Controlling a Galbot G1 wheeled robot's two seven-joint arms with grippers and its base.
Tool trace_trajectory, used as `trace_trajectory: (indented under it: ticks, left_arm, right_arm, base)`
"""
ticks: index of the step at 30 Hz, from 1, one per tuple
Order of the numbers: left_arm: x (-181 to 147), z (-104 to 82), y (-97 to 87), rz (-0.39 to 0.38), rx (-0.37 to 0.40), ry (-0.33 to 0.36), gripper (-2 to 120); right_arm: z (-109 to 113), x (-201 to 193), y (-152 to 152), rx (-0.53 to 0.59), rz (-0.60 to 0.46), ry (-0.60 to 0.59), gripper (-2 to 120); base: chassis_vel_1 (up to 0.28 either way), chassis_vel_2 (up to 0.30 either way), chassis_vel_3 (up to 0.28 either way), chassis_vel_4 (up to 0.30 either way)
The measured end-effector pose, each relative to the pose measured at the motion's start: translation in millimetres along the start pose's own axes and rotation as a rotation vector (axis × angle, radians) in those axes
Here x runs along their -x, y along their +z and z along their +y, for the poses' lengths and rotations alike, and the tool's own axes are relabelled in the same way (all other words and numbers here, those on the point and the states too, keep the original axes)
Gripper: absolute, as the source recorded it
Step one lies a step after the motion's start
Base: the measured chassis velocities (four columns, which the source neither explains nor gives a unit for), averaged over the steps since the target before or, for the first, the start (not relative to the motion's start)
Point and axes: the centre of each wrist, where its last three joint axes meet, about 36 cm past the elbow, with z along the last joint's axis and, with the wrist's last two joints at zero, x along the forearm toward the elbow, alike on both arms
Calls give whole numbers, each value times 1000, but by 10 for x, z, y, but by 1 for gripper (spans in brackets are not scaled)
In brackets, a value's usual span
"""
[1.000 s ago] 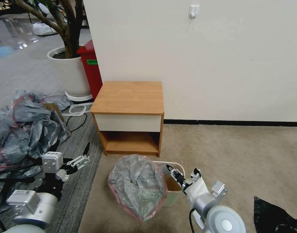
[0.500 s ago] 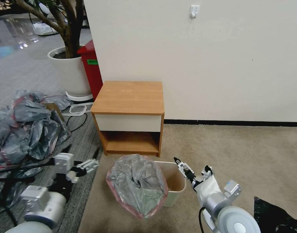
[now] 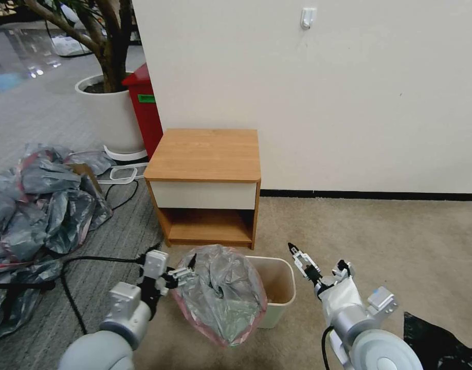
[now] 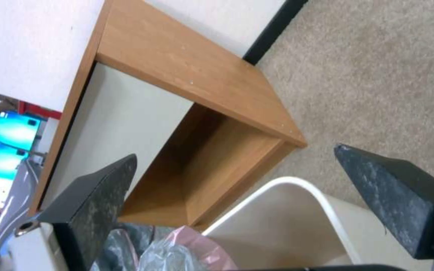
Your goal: Pick up the garbage bag from the table and place it over the trash can.
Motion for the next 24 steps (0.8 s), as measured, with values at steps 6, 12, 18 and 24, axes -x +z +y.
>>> trace_trajectory:
  ticks: [6,12,18,24]
  left_arm:
    - [202,-69,137,33,12,20,93]
    - [416,-166,257,91,16,34,67]
    - [536,-223,270,115,12,50,65]
    - [630,-264,263,113,15,64,65]
  right_arm:
    - [-16,19,28,2,-9,12,100]
    - [-56,56,58,16,-22,31,100]
    - [-84,61,53,20,-30,42,100]
    - [-94,69,62,24,-31,45,100]
  base:
    - [0,0,0,0]
    - [0,0,0,0]
    - [0,0,0,0]
    - [0,0,0,0]
